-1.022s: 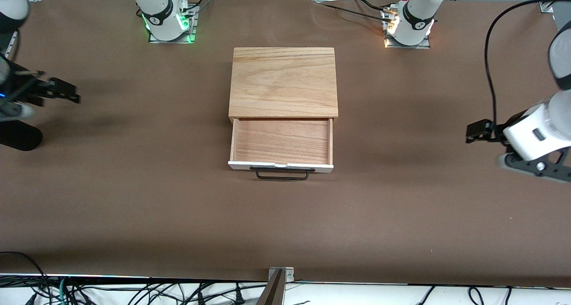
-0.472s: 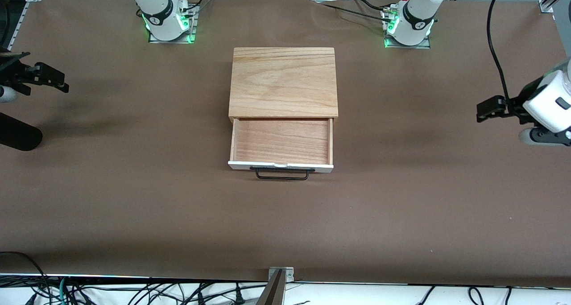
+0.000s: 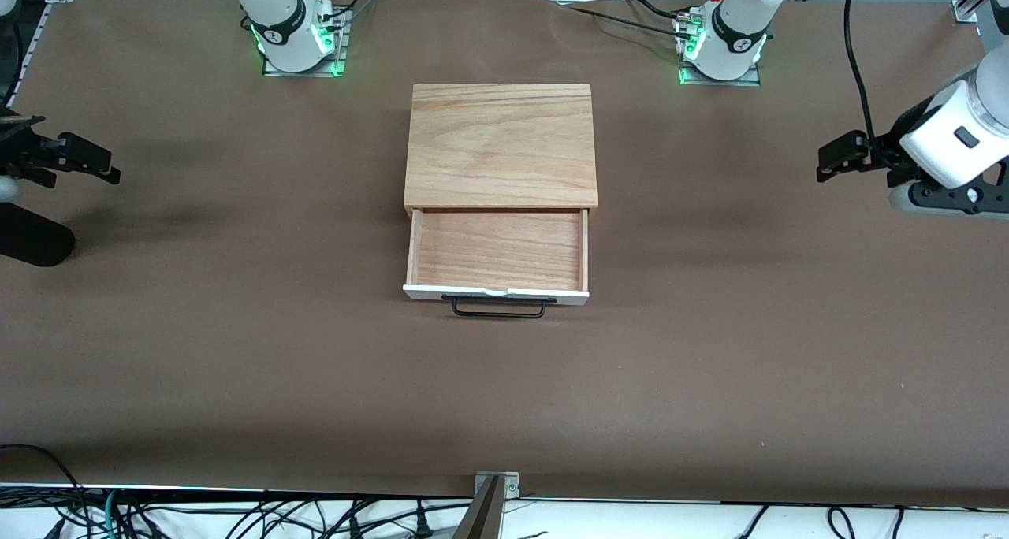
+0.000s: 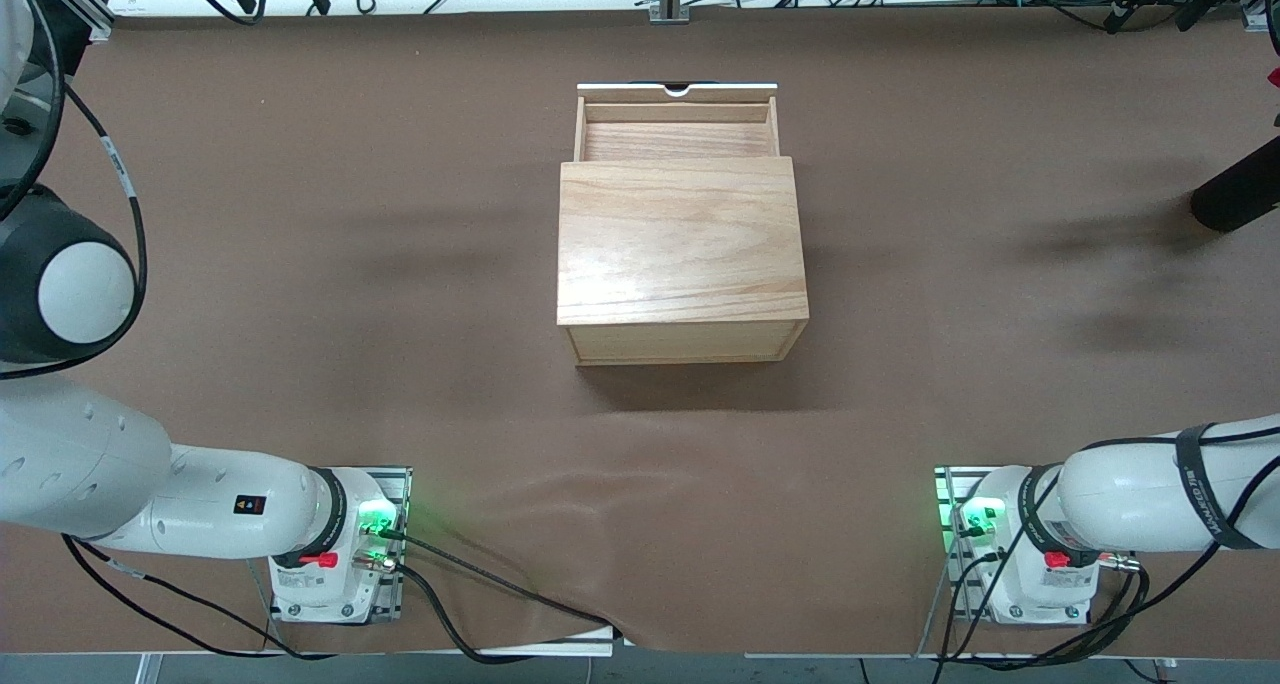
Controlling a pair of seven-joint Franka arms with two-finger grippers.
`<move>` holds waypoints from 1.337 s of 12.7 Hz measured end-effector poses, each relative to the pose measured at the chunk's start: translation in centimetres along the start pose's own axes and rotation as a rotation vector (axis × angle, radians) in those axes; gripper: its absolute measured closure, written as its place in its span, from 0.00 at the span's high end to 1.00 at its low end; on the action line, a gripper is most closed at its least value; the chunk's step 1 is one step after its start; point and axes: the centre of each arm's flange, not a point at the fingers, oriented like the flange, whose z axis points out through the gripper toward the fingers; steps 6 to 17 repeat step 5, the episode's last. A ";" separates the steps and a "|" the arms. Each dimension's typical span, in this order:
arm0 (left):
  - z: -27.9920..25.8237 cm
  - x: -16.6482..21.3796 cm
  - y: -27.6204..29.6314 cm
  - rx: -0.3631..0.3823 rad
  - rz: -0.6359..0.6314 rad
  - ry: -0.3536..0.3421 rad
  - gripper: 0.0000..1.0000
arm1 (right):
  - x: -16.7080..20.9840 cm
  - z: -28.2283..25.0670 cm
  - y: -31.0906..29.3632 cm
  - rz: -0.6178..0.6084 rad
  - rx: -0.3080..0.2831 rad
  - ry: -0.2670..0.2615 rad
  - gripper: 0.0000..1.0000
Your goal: Pull top drawer with both arms simultaneously
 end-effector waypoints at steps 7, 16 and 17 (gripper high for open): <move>1.1 -1.0 -1.8 -0.025 -0.050 0.025 1.00 | 0.0 -1.4 -2.8 -0.053 -0.037 0.025 1.00; 1.1 -1.0 -1.8 -0.025 -0.050 0.025 1.00 | 0.0 -1.4 -2.8 -0.053 -0.037 0.025 1.00; 1.1 -1.0 -1.8 -0.025 -0.050 0.025 1.00 | 0.0 -1.4 -2.8 -0.053 -0.037 0.025 1.00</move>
